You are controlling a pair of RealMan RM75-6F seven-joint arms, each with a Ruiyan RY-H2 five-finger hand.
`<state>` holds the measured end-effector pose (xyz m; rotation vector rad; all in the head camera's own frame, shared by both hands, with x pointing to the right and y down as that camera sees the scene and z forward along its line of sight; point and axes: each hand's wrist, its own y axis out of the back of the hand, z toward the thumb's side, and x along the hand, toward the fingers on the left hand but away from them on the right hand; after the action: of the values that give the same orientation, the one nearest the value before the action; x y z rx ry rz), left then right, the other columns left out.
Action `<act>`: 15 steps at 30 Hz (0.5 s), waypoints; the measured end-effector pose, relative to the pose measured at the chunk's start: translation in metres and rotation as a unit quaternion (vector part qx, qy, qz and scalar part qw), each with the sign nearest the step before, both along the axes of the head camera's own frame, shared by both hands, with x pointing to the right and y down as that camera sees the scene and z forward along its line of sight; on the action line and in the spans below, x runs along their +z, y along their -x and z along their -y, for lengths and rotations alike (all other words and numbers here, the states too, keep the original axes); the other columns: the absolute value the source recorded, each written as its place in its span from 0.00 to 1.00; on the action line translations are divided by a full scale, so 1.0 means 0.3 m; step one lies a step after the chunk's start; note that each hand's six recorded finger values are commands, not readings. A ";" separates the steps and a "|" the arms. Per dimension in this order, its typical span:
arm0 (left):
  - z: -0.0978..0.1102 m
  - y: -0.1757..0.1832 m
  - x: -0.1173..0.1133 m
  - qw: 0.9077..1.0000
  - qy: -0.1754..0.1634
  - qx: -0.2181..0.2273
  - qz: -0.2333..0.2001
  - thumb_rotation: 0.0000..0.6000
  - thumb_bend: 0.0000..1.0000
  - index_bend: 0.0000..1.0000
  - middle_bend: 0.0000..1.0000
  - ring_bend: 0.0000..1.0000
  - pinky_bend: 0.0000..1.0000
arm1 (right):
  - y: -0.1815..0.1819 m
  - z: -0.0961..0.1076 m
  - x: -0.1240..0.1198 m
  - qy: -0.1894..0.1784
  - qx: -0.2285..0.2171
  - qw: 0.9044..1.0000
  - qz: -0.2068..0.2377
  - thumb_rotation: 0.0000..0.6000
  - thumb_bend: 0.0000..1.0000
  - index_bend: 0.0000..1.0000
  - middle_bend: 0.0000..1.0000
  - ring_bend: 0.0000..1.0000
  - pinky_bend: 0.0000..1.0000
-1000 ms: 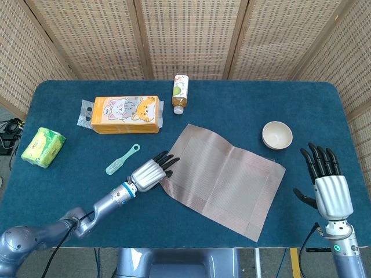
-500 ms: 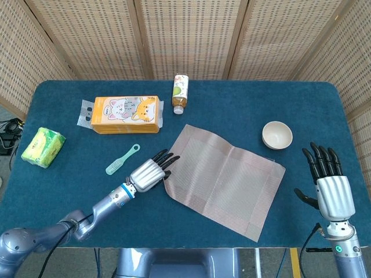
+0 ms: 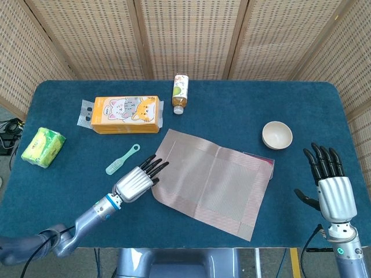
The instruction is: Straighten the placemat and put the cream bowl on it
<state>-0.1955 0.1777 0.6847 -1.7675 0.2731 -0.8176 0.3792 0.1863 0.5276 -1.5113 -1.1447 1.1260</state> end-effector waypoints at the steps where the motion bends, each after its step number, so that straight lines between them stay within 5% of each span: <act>1: -0.010 0.010 -0.011 1.000 0.000 0.000 0.006 1.00 0.58 0.79 0.00 0.00 0.00 | 0.001 0.000 -0.001 0.000 0.000 1.000 0.000 1.00 0.00 0.01 0.00 0.00 0.00; 8: -0.098 0.083 -0.090 0.998 0.009 -0.001 0.057 1.00 0.58 0.79 0.00 0.00 0.00 | 0.010 -0.006 -0.010 -0.004 -0.005 1.000 0.002 1.00 0.00 0.01 0.00 0.00 0.00; 15: -0.195 0.153 -0.139 0.994 0.056 -0.001 0.092 1.00 0.58 0.79 0.00 0.00 0.00 | 0.015 -0.009 -0.013 -0.005 -0.008 1.000 0.002 1.00 0.00 0.02 0.00 0.00 0.00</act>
<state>-0.2413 0.2361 0.6431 -1.7810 0.1087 -1.0070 0.3747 0.1890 0.5238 -1.5125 -1.1387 1.1052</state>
